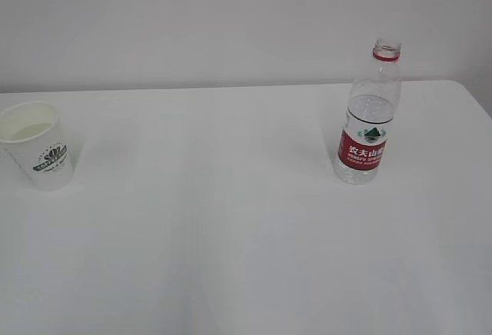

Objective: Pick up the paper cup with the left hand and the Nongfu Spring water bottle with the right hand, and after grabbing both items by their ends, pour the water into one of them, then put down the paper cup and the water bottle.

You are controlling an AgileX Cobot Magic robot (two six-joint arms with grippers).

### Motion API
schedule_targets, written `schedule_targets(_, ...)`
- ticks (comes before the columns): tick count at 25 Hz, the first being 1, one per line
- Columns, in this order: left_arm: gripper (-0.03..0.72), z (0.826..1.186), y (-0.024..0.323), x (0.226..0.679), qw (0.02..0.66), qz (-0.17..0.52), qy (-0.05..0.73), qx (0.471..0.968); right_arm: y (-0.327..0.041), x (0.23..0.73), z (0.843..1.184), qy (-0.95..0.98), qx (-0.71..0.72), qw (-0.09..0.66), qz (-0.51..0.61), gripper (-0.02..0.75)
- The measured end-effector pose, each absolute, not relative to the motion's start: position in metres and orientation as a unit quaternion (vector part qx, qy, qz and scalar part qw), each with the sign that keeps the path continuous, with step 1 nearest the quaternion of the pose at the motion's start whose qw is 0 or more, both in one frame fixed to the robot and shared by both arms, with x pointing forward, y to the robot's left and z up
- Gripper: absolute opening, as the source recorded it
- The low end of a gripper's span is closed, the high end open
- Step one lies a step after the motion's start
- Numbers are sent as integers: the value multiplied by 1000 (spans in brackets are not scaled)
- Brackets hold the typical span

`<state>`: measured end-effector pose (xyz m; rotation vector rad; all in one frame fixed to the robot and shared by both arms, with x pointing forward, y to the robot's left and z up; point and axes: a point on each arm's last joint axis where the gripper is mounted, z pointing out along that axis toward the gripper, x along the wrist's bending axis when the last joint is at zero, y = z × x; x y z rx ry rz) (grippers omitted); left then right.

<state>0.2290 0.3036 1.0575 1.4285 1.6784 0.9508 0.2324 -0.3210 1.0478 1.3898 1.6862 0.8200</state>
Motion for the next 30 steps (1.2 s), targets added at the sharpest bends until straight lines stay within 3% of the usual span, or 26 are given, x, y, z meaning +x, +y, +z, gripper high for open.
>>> schedule_targets(30,315,1058,304,229,362,369,652,555,-321,232,1048,664,548,393,323,590)
